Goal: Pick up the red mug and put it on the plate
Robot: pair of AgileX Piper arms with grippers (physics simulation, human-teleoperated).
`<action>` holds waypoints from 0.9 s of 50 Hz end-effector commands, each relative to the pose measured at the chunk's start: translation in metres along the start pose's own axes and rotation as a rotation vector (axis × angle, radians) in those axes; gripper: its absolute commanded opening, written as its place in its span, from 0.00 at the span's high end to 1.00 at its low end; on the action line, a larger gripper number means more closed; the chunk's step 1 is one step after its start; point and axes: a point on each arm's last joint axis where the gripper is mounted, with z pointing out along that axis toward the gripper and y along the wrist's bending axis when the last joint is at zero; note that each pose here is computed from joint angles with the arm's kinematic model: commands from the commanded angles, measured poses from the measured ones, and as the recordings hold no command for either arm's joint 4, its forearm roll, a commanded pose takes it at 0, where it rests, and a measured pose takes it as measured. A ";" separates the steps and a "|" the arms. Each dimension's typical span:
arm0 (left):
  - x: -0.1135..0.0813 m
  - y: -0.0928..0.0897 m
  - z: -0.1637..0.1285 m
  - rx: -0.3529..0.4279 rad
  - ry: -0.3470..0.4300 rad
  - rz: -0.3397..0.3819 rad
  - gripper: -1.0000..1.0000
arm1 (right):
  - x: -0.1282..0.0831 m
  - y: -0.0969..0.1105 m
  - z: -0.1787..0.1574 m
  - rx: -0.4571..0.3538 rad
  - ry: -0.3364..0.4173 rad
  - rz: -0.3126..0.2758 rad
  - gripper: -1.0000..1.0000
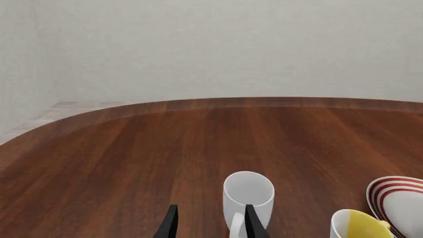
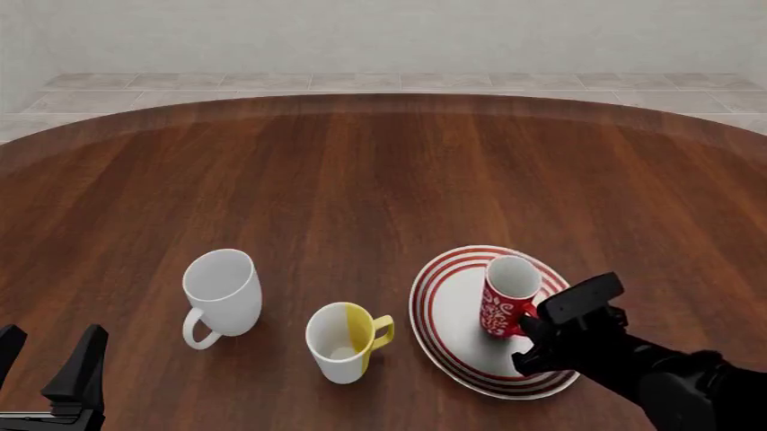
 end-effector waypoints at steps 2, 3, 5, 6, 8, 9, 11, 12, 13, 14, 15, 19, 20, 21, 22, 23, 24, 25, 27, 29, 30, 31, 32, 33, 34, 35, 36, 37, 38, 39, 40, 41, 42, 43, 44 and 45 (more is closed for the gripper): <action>0.000 0.000 0.000 0.000 0.000 0.000 0.00 | -0.001 0.001 0.002 -0.009 -0.002 -0.032 1.00; 0.000 0.000 0.000 0.000 0.000 0.000 0.00 | -0.001 0.001 0.002 -0.008 -0.002 -0.032 1.00; 0.000 0.000 0.000 0.000 0.000 0.000 0.00 | -0.001 0.001 0.002 -0.009 -0.002 -0.034 1.00; 0.000 0.000 0.000 0.000 0.000 0.000 0.00 | -0.001 0.001 0.002 -0.009 -0.001 -0.033 1.00; 0.000 0.000 0.000 0.000 0.000 0.000 0.00 | -0.001 0.001 0.002 -0.008 0.000 -0.031 1.00; 0.000 0.000 0.000 0.000 0.000 0.000 0.00 | -0.001 0.001 0.002 -0.008 -0.001 -0.033 1.00; 0.000 0.000 0.000 0.000 0.000 0.000 0.00 | 0.000 0.001 0.002 -0.009 -0.001 -0.033 1.00; 0.000 0.000 0.000 0.000 0.000 0.000 0.00 | 0.000 0.001 0.002 -0.009 -0.001 -0.035 1.00; 0.000 0.000 0.000 0.000 0.000 0.000 0.00 | 0.000 0.001 0.002 -0.009 0.000 -0.031 1.00; 0.000 0.000 0.000 0.000 0.000 0.000 0.00 | 0.000 0.002 0.002 -0.010 -0.001 -0.035 1.00; 0.000 0.000 0.000 0.000 0.000 0.000 0.00 | 0.000 0.001 0.002 -0.009 -0.001 -0.034 1.00; 0.000 0.000 0.000 0.000 0.000 0.000 0.00 | 0.001 0.002 0.003 -0.011 0.001 -0.034 1.00; 0.000 0.000 0.000 0.000 0.000 0.000 0.00 | 0.001 0.002 0.003 -0.010 0.002 -0.034 1.00; 0.000 0.000 0.000 0.000 0.000 0.000 0.00 | 0.001 0.002 0.002 -0.010 0.000 -0.036 1.00; 0.000 0.000 0.000 0.000 0.000 0.000 0.00 | 0.001 0.002 0.003 -0.010 0.001 -0.034 1.00; 0.000 0.000 0.000 0.000 0.000 0.000 0.00 | 0.002 0.001 0.003 -0.008 0.002 -0.035 1.00; 0.000 0.000 0.000 0.000 0.000 0.000 0.00 | 0.002 0.002 0.003 -0.009 0.003 -0.033 1.00; 0.000 0.000 0.000 0.000 0.000 0.000 0.00 | 0.002 0.002 0.003 -0.010 0.002 -0.035 1.00; 0.000 0.000 0.000 0.000 0.000 0.000 0.00 | 0.002 0.002 0.003 -0.011 0.004 -0.033 1.00; 0.000 0.000 0.000 0.000 0.000 0.000 0.00 | 0.003 0.002 0.004 -0.012 0.004 -0.034 1.00; 0.000 0.000 0.000 0.000 0.000 0.000 0.00 | 0.003 0.002 0.004 -0.010 0.006 -0.032 1.00; 0.000 0.000 0.000 0.000 0.000 0.000 0.00 | 0.003 0.002 0.004 -0.011 0.006 -0.031 1.00; 0.000 0.000 0.000 0.000 0.000 0.000 0.00 | 0.003 0.002 0.004 -0.011 0.006 -0.030 1.00; 0.000 0.000 0.000 0.000 0.000 0.000 0.00 | 0.003 0.002 0.004 -0.011 0.006 -0.030 1.00; 0.000 0.000 0.000 0.000 0.000 0.000 0.00 | 0.003 0.002 0.004 -0.012 0.007 -0.029 1.00; 0.000 0.000 0.000 0.000 0.000 0.000 0.00 | 0.004 0.002 0.005 -0.011 0.007 -0.031 1.00; 0.000 0.000 0.000 0.000 0.000 0.000 0.00 | 0.003 0.002 0.005 -0.011 0.008 -0.028 1.00; 0.000 0.000 0.000 0.000 0.000 0.000 0.00 | 0.003 0.002 0.005 -0.011 0.008 -0.028 1.00; 0.000 0.000 0.000 0.000 0.000 0.000 0.00 | 0.004 0.002 0.005 -0.012 0.008 -0.029 1.00; 0.000 0.000 0.000 0.000 0.000 0.000 0.00 | 0.004 0.003 0.005 -0.013 0.009 -0.029 1.00; 0.000 0.000 0.000 0.000 0.000 0.000 0.00 | 0.004 0.003 0.006 -0.014 0.011 -0.026 1.00; 0.000 0.000 0.000 0.000 0.000 0.000 0.00 | 0.004 0.003 0.006 -0.014 0.012 -0.025 1.00; 0.000 0.000 0.000 0.000 0.000 0.000 0.00 | 0.005 0.003 0.006 -0.016 0.011 -0.030 1.00; 0.000 0.000 0.000 0.000 0.000 0.000 0.00 | 0.005 0.003 0.007 -0.015 0.014 -0.026 1.00; 0.000 0.000 0.000 0.000 0.000 0.000 0.00 | 0.005 0.003 0.007 -0.015 0.014 -0.026 1.00; 0.000 0.000 0.000 0.000 0.000 0.000 0.00 | 0.005 0.003 0.007 -0.015 0.014 -0.026 1.00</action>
